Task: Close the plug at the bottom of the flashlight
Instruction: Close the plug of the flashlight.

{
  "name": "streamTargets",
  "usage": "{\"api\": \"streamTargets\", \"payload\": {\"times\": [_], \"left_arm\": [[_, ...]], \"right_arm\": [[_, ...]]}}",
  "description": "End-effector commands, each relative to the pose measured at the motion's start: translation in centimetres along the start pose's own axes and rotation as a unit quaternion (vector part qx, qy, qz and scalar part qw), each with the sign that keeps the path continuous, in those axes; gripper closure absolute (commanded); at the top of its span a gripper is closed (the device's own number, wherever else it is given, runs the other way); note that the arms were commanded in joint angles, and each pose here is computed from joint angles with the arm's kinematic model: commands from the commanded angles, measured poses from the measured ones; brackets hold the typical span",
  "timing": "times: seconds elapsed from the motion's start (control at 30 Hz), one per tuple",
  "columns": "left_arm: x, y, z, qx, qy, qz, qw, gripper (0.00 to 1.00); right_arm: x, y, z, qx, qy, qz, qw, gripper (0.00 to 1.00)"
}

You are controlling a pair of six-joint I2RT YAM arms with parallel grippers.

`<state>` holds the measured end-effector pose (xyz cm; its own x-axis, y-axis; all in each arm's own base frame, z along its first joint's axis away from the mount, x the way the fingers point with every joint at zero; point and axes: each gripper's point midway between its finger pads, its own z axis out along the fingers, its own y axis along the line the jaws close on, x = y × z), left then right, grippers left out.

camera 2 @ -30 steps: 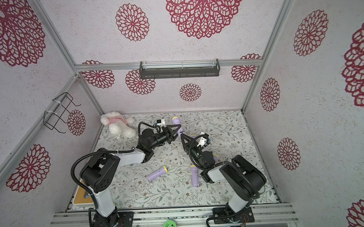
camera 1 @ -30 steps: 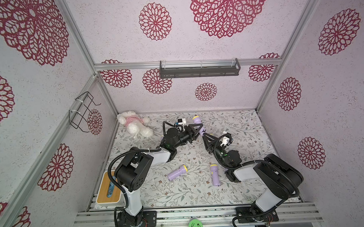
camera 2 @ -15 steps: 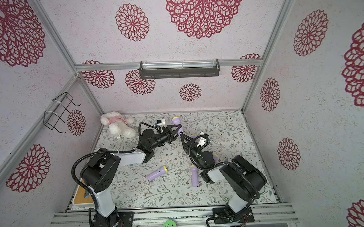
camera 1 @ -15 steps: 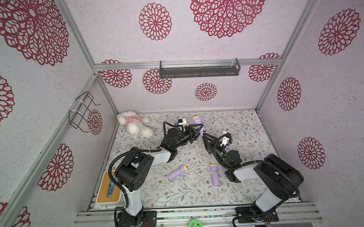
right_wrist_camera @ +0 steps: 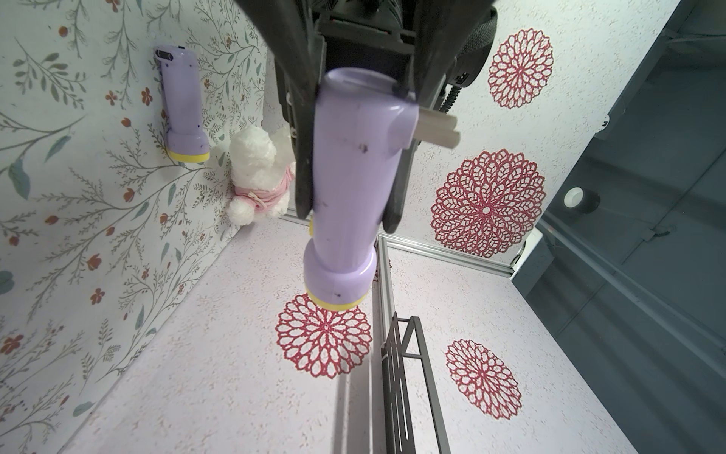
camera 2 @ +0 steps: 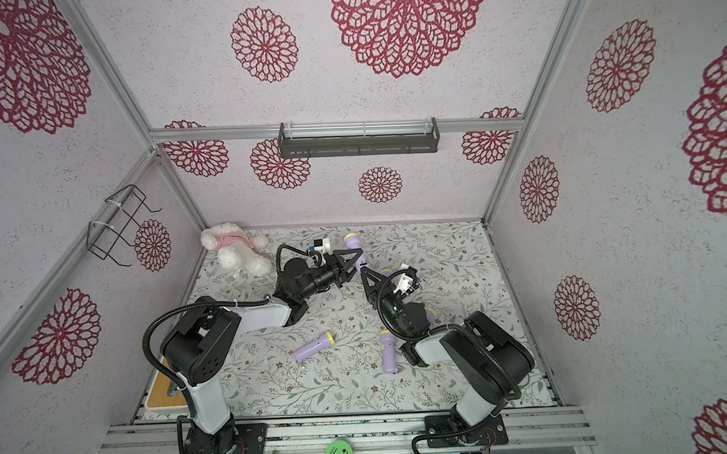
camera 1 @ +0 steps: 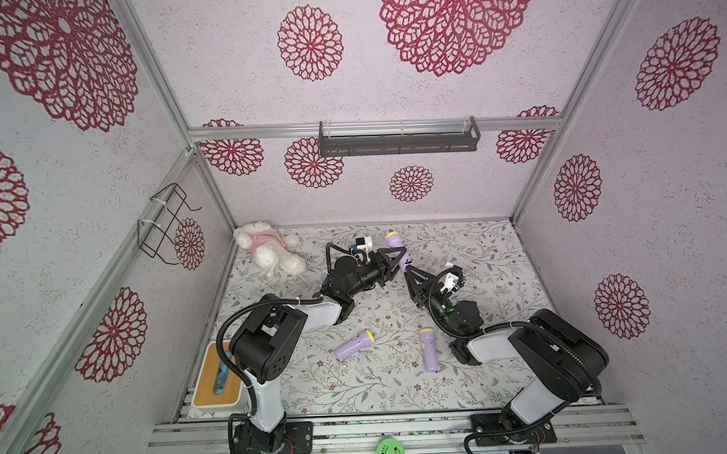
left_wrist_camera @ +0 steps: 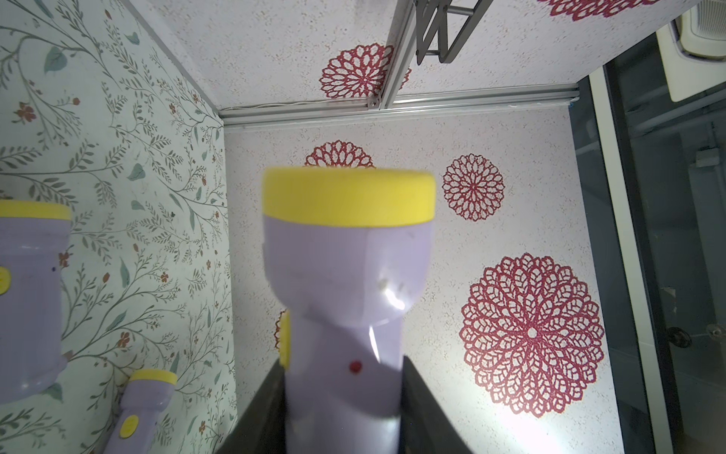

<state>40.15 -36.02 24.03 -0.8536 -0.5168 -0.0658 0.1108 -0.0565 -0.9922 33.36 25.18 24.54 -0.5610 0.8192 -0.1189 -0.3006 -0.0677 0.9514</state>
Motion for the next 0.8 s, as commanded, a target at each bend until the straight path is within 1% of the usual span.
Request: {"api": "streamTargets", "payload": {"times": [0.0,0.77], "left_arm": [[0.91,-0.95,0.39,0.019,0.015,0.001,1.0,1.0],[1.06,-1.07,0.57,0.023,0.016,0.0,1.0,1.0]], "right_arm": [[-0.69,5.23,-0.26,-0.088,-0.016,0.001,0.996,0.59],[-0.69,6.16,-0.53,-0.098,-0.02,-0.001,0.995,0.59]]}}
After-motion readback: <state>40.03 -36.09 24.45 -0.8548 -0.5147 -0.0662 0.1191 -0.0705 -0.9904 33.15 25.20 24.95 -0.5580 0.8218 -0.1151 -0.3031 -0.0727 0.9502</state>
